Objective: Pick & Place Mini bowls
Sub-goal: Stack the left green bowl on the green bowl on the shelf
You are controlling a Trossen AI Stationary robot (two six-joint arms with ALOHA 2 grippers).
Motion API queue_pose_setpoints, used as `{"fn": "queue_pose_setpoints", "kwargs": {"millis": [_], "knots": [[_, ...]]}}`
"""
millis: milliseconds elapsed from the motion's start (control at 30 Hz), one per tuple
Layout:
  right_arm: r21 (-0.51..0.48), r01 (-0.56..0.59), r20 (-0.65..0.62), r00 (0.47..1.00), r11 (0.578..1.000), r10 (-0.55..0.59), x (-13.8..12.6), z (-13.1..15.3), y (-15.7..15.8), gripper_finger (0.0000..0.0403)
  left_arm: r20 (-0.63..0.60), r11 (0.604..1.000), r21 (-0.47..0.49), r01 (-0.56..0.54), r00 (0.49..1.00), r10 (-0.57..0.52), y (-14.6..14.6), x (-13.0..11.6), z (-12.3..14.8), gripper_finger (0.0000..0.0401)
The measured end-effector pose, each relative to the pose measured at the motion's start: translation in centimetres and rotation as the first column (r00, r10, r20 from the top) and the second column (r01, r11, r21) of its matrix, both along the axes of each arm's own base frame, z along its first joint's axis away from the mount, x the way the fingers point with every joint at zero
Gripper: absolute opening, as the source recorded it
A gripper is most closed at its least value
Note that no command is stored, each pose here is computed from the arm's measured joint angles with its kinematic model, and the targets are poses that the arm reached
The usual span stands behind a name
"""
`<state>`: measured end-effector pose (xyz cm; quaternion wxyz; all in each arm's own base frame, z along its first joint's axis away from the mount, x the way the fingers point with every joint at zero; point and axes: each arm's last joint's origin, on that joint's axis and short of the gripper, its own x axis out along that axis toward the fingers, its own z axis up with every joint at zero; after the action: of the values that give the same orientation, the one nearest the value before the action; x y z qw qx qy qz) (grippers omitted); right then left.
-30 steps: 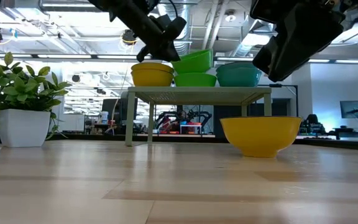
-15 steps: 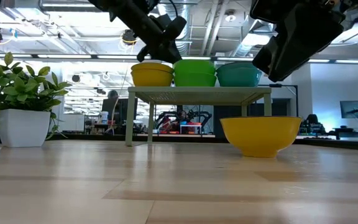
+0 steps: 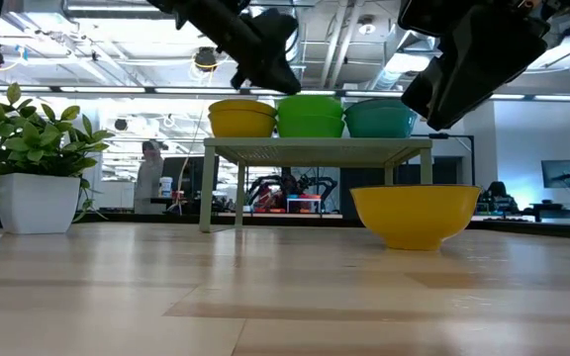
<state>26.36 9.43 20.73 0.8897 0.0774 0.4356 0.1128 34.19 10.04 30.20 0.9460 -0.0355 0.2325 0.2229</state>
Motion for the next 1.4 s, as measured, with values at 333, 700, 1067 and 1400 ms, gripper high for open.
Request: {"fn": "queue_pose_setpoints", "kwargs": {"millis": [333,700,1067,1400], "knots": [[0.0,0.0,0.0,1.0,1.0,0.0,0.0,0.0,0.0,0.0066,-0.08,0.992,0.113,0.057,0.996,-0.049,-2.7,0.5,-1.1,0.0026],[0.0,0.011,0.001,1.0,1.0,-0.011,0.1,0.0,-0.3,0.0066,0.006,0.995,0.104,0.003,1.0,-0.004,-1.2,0.6,-0.7,0.0005],[0.0,0.053,0.0,0.999,0.999,-0.053,0.5,0.0,-1.4,0.0066,-0.03,0.993,0.115,0.038,0.999,-0.034,-3.0,1.0,-1.1,0.0004],[0.0,0.05,0.0,0.999,0.999,-0.05,0.4,0.0,-1.3,0.0066,-0.093,0.993,0.116,-0.019,0.995,0.03,-2.7,0.5,-3.4,0.0004]]}}
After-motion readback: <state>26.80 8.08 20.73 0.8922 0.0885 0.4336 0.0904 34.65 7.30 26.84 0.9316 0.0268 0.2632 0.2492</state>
